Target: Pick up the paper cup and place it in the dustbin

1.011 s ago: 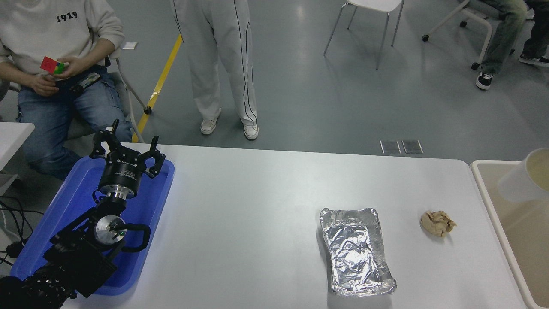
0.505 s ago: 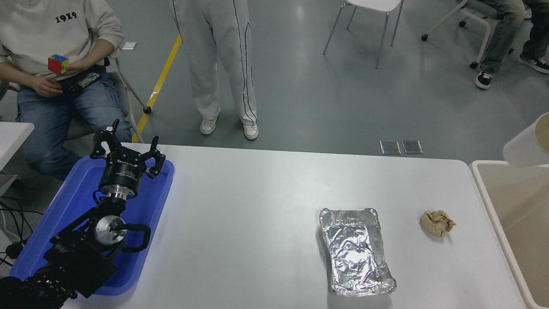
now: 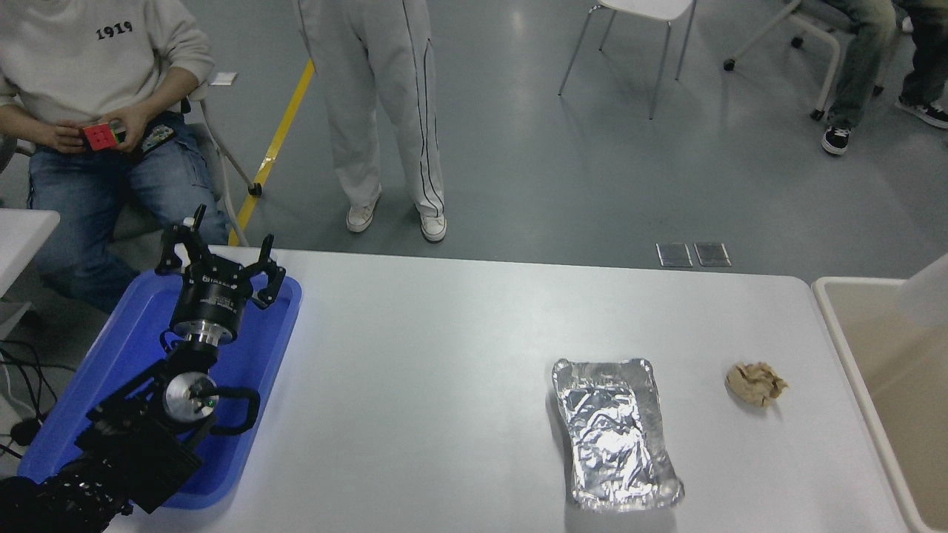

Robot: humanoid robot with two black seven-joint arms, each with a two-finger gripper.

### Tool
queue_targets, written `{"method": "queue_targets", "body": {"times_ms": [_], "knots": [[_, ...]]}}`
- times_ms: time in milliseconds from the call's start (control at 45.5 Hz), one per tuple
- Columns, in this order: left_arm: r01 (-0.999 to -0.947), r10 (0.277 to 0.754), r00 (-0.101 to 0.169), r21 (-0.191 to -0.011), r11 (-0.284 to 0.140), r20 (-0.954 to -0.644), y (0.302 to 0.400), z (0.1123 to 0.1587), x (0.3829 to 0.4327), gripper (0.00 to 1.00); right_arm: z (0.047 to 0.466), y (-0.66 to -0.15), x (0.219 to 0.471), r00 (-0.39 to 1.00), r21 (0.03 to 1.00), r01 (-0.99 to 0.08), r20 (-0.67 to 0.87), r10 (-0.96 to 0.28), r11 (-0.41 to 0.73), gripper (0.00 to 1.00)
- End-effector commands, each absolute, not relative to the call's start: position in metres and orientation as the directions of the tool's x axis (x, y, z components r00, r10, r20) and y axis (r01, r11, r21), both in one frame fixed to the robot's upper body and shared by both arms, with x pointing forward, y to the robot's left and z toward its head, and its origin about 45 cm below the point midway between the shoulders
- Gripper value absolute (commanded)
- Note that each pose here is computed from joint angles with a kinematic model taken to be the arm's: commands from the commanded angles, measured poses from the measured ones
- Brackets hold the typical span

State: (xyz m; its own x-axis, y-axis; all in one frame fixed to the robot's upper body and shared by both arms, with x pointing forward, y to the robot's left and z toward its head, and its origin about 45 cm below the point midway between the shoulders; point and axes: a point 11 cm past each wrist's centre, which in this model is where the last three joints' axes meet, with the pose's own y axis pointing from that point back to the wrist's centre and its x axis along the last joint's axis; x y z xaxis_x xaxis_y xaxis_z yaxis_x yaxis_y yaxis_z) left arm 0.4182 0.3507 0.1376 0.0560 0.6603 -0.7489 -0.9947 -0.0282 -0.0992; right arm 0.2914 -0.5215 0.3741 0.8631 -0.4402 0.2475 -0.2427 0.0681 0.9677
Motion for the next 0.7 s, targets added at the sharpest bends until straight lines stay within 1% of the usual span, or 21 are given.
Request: {"method": "queue_targets", "body": {"times_ms": [0, 22, 44, 110, 198, 286, 374, 484, 571, 615, 681], "knots": [[-0.9947, 0.661, 0.056, -0.099, -0.029, -0.749, 0.351, 0.1376, 0.4181, 1.0, 0.331, -0.558, 0.283, 0.775, 0.946, -0.302, 0.314, -0.548, 0.115, 0.0], [-0.9947, 0.661, 0.056, -0.099, -0.029, -0.749, 0.351, 0.1376, 0.4181, 1.0, 0.325, -0.56, 0.283, 0.763, 0.942, -0.311, 0.325, -0.559, 0.123, 0.0], [-0.9947, 0.661, 0.056, -0.099, -0.029, -0.749, 0.351, 0.1376, 0.4181, 1.0, 0.314, -0.567, 0.283, 0.726, 0.926, -0.347, 0.365, -0.583, 0.148, 0.0], [-0.9947, 0.661, 0.056, -0.099, -0.029, -0.749, 0.351, 0.1376, 0.4181, 1.0, 0.303, -0.581, 0.283, 0.674, 0.896, -0.393, 0.434, -0.598, 0.208, 0.0], [-0.9947, 0.66, 0.056, -0.099, -0.028, -0.749, 0.3502, 0.1374, 0.4181, 1.0, 0.286, -0.594, 0.283, 0.626, 0.855, -0.44, 0.512, -0.588, 0.276, 0.0], [-0.9947, 0.661, 0.056, -0.099, -0.029, -0.749, 0.351, 0.1376, 0.4181, 1.0, 0.27, -0.603, 0.286, 0.609, 0.821, -0.465, 0.568, -0.554, 0.331, 0.0], [-0.9947, 0.66, 0.056, -0.099, -0.028, -0.749, 0.3502, 0.1374, 0.4181, 1.0, 0.263, -0.621, 0.29, 0.579, 0.781, -0.441, 0.624, -0.525, 0.442, 0.0], [-0.9945, 0.661, 0.056, -0.1, -0.03, -0.749, 0.3511, 0.1377, 0.4181, 1.0, 0.256, -0.64, 0.29, 0.54, 0.74, -0.369, 0.663, -0.518, 0.562, 0.0], [-0.9946, 0.66, 0.056, -0.1, -0.029, -0.749, 0.3503, 0.1375, 0.4181, 1.0, 0.245, -0.645, 0.291, 0.494, 0.726, -0.334, 0.678, -0.544, 0.602, 0.0], [-0.9946, 0.66, 0.056, -0.1, -0.029, -0.749, 0.3503, 0.1375, 0.4181, 1.0, 0.233, -0.647, 0.286, 0.486, 0.73, -0.312, 0.673, -0.558, 0.608, 0.0], [-0.9947, 0.661, 0.056, -0.099, -0.029, -0.749, 0.351, 0.1376, 0.4181, 1.0, 0.214, -0.642, 0.287, 0.49, 0.738, -0.309, 0.664, -0.565, 0.6, 0.0]]}}
